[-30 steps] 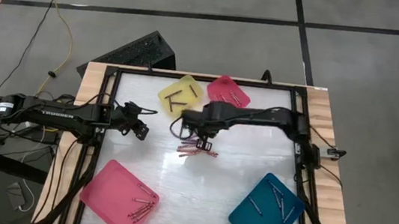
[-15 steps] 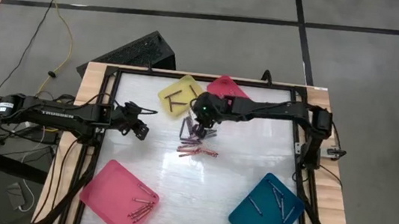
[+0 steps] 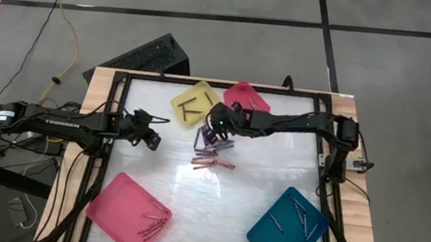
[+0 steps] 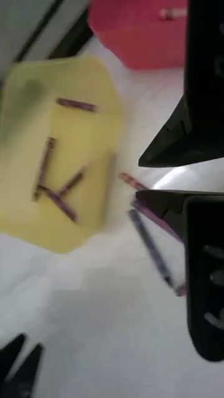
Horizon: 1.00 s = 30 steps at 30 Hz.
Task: Sort crayons
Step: Put the red crayon into the pink bin
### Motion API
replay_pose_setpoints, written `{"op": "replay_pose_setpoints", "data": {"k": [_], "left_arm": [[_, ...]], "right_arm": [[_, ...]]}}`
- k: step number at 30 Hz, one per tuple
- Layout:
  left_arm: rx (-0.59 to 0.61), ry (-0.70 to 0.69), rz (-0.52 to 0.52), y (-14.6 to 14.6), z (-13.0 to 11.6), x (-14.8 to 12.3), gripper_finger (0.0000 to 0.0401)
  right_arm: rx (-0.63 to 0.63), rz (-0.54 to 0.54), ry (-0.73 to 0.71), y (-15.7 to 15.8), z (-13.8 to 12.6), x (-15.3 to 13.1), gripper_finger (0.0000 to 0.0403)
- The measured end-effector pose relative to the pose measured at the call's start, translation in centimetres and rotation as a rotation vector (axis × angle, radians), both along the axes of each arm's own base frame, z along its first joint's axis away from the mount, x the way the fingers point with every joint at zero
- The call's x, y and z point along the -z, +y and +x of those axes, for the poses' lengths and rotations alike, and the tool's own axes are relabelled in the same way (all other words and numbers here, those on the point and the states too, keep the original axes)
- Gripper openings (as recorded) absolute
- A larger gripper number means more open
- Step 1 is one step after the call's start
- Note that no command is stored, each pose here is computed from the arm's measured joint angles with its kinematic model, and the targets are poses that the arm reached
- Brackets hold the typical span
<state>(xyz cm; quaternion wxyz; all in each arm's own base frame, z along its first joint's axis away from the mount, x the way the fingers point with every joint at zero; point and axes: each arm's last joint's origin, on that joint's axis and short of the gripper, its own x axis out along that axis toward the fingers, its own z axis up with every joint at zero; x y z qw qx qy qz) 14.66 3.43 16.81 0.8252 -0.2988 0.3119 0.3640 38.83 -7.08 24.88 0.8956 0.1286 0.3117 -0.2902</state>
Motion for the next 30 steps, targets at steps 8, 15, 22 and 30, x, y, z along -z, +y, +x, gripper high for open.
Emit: {"op": "replay_pose_setpoints", "data": {"k": [8, 15, 22, 30], "left_arm": [[-0.023, -0.010, -0.011, 0.0, 0.0, 0.0, 0.0133], [-0.023, -0.017, -0.013, 0.0, 0.0, 0.0, 0.0133], [-0.019, -0.017, -0.009, 0.0, 0.0, 0.0, 0.0133], [-0.016, -0.016, -0.015, 0.0, 0.0, 0.0, 0.0133]], "right_arm": [[0.024, 0.035, -0.005, 0.1, 1.9, 2.9, 0.0063], [0.025, 0.041, -0.031, 0.3, 2.9, 4.3, 0.0063], [0.047, 0.084, -0.026, 0.2, 3.6, 6.5, 0.0063], [0.071, 0.133, -0.001, 0.2, 4.0, 8.0, 0.0063]]}}
